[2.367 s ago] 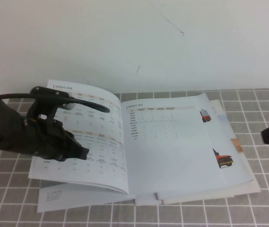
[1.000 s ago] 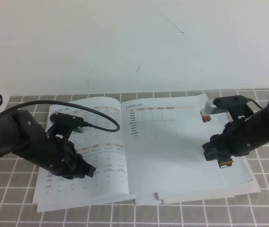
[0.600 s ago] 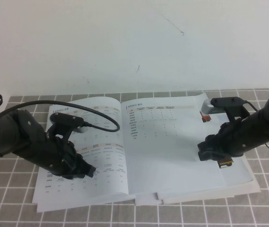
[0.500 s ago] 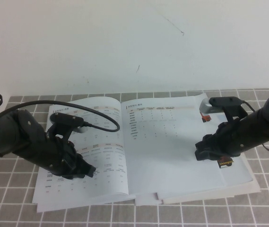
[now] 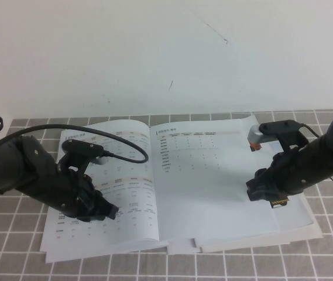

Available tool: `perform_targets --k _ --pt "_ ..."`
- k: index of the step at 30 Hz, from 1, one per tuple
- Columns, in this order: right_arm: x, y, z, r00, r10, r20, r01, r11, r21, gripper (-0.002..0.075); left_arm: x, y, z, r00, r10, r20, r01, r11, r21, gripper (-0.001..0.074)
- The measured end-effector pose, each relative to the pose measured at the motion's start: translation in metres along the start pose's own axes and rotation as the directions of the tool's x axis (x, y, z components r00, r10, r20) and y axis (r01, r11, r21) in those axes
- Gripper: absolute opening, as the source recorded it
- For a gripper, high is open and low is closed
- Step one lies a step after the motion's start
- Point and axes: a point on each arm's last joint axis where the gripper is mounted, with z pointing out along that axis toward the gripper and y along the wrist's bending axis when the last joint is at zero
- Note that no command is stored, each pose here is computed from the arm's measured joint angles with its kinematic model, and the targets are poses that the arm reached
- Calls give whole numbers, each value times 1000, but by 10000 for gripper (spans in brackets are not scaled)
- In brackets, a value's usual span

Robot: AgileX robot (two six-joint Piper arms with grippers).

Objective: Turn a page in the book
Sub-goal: Open the closed book

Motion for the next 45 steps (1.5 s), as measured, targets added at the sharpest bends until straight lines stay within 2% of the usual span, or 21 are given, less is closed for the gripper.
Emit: perform_targets --k 28,38,45 --pt "1 -4 4 1000 3 -10 -3 1000 31 312 0 0 0 1000 0 0 0 1000 0 -4" --pt "-16 2 -14 999 -13 49 13 1000 18 312 0 0 0 1000 0 5 0 1000 -4 -4" --pt "-18 5 -17 999 -43 21 43 999 3 312 -1 0 0 1000 0 6 0 1000 -4 -4"
